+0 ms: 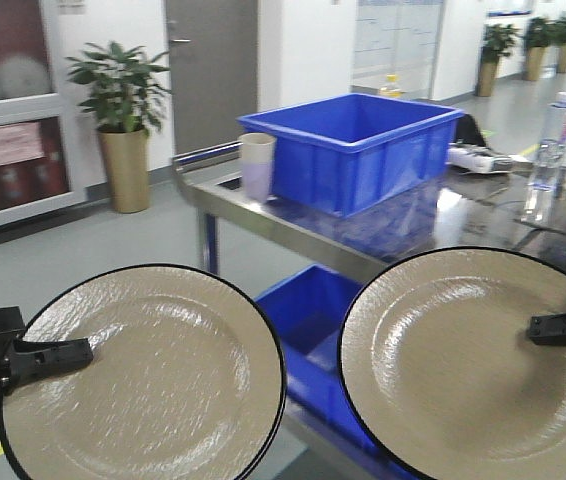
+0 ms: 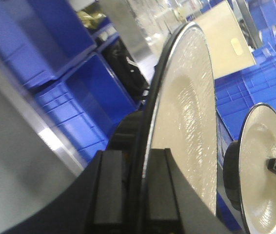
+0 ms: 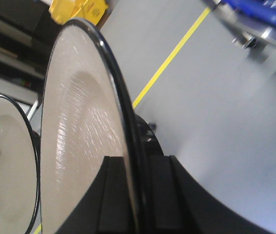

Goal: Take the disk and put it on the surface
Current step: 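Hold both plates while the base drives to the steel table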

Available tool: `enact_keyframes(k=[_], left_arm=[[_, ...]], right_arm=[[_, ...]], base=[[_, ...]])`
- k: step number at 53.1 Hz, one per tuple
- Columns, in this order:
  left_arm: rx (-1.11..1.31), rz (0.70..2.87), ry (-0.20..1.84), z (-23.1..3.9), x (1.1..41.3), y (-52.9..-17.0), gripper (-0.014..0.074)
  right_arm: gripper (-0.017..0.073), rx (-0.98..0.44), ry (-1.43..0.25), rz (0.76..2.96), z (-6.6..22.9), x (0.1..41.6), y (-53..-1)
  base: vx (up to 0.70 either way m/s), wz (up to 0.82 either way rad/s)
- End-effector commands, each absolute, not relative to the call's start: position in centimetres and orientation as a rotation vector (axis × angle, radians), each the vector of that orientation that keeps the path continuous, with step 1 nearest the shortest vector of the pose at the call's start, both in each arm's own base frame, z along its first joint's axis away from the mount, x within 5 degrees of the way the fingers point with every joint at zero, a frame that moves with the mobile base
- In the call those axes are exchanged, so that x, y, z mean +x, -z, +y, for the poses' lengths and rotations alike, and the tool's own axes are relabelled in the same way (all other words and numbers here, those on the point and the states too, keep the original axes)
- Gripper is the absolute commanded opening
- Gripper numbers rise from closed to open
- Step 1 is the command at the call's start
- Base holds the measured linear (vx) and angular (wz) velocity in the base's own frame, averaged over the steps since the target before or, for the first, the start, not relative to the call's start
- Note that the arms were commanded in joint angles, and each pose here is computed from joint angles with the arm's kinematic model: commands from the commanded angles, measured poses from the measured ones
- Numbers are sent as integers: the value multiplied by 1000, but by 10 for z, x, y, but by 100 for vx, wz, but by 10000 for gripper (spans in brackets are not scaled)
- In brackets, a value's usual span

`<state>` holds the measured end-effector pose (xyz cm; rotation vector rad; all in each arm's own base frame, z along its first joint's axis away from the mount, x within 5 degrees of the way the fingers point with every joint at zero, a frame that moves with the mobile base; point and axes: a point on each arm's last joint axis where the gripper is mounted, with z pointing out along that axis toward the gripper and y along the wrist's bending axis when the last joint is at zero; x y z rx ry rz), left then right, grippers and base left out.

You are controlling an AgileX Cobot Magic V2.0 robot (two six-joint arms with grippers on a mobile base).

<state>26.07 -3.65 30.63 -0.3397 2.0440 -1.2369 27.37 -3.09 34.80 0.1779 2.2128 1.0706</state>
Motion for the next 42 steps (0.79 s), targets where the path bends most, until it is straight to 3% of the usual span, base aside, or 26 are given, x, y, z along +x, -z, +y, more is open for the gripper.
enact_keyframes(k=[1,42], left_arm=[[-346,1909,1362,-40,257,-334,-8],[-346,1909,1362,-40,257,-334,-8]], right_arm=[[-9,167,-1143,2063,-25,269,-377],[-9,167,-1143,2063,-25,269,-377]], base=[[45,-47],[40,-55]])
